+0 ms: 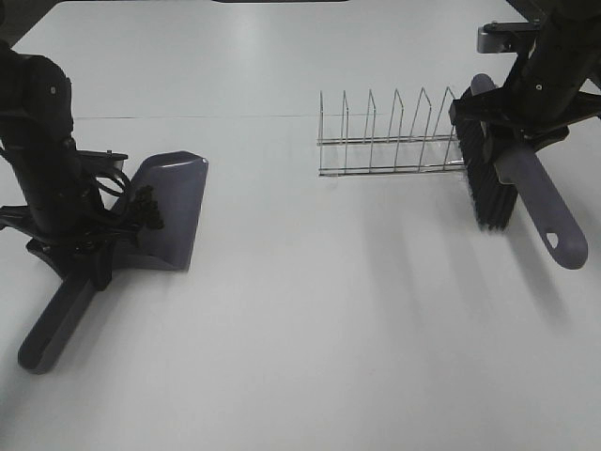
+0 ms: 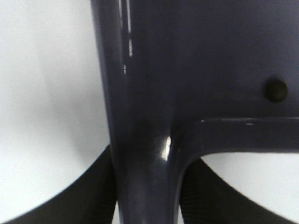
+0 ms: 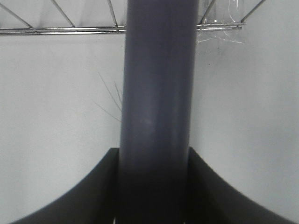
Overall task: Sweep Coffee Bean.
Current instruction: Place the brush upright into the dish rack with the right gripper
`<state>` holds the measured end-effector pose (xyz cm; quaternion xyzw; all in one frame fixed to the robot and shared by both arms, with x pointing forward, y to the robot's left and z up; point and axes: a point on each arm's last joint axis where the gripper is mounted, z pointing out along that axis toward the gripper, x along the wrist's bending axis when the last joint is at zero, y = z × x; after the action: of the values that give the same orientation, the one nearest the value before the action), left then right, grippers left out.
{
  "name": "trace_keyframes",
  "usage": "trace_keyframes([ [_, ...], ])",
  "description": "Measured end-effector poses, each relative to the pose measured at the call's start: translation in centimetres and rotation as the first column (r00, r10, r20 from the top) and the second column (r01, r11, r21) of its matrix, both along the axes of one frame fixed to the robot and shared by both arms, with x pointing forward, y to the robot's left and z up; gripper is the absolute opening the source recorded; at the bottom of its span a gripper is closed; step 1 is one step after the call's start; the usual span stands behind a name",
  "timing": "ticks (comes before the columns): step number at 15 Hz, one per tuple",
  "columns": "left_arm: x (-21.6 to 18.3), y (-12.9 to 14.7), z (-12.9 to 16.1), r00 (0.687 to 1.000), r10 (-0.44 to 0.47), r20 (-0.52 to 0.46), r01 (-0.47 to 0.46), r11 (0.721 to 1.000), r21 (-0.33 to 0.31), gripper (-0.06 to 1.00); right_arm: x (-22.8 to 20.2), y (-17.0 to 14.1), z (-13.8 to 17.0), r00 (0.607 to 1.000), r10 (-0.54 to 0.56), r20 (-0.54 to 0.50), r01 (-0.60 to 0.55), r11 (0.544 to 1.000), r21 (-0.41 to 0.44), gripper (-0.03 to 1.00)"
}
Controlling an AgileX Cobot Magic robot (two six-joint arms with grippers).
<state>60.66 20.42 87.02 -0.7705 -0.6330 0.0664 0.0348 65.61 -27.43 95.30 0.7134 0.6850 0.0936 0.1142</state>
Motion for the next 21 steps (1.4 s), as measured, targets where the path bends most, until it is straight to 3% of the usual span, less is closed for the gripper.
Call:
trace_keyframes([
  [2,0.0,0.0,0.0,1.000,0.001,0.000,-0.001,1.000,-0.001,0.35,0.0,0.0,-0.1,1.000,0.029,-0.006,-0.029,1.000,-0.008,0.31],
  [6,0.0,0.0,0.0,1.000,0.001,0.000,-0.001,1.000,-0.001,0.35,-0.7,0.2,-1.7,0.985,0.093,-0.142,-0.093,0.996,0.008,0.31],
  [9,0.0,0.0,0.0,1.000,0.001,0.000,-0.001,1.000,-0.001,0.35,-0.1,0.5,-1.1,0.989,0.097,-0.114,-0.094,0.995,0.031,0.31],
  [12,0.0,0.0,0.0,1.000,0.002,-0.002,-0.002,1.000,-0.002,0.35,3.3,0.5,0.9,0.994,0.101,-0.027,-0.100,0.995,0.027,0.31],
  [17,0.0,0.0,0.0,1.000,0.002,-0.003,-0.002,1.000,-0.002,0.35,6.0,0.6,-1.7,0.987,0.100,-0.124,-0.097,0.995,0.029,0.31],
  [21,0.0,0.0,0.0,1.000,0.002,-0.003,-0.002,1.000,-0.002,0.35,7.4,0.6,-0.9,0.990,0.112,-0.080,-0.110,0.994,0.025,0.31],
])
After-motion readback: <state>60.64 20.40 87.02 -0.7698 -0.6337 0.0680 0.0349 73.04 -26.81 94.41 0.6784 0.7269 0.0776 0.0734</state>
